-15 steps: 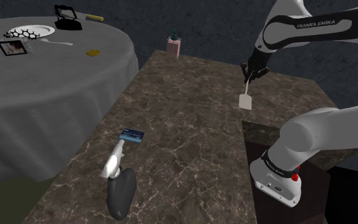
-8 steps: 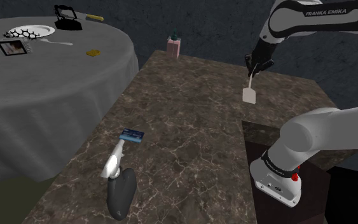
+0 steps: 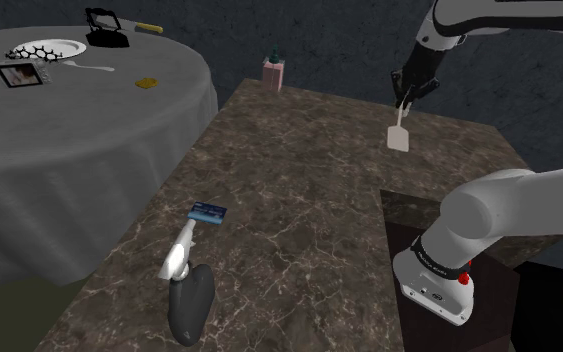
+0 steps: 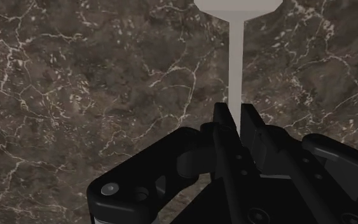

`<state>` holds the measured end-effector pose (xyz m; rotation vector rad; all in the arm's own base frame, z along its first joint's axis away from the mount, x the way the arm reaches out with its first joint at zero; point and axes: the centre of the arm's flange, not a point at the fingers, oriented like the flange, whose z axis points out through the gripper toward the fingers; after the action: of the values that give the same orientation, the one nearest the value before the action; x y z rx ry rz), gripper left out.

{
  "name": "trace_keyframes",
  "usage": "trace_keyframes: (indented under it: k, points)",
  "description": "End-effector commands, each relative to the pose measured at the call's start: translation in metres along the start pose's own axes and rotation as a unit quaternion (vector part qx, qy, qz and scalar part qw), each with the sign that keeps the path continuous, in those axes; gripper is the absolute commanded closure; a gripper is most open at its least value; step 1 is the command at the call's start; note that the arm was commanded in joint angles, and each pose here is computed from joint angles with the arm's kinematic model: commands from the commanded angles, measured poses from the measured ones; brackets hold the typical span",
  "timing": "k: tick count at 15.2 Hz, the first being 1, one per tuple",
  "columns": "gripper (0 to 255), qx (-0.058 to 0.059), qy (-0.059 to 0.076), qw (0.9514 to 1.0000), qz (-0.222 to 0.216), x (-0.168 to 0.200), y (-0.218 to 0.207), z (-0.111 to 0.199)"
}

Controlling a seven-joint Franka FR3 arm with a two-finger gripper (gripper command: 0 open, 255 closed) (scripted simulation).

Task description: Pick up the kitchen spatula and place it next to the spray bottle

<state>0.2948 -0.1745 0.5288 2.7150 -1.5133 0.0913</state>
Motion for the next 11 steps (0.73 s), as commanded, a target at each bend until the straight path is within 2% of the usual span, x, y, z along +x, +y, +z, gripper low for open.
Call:
trace_keyframes:
  k: [1,11]
  points:
    - [255,0.000,0.000,1.0000,0.000,0.002,0.000,-0.010]
    - [255,0.000,0.000,1.0000,0.000,0.005,-0.001,-0.063]
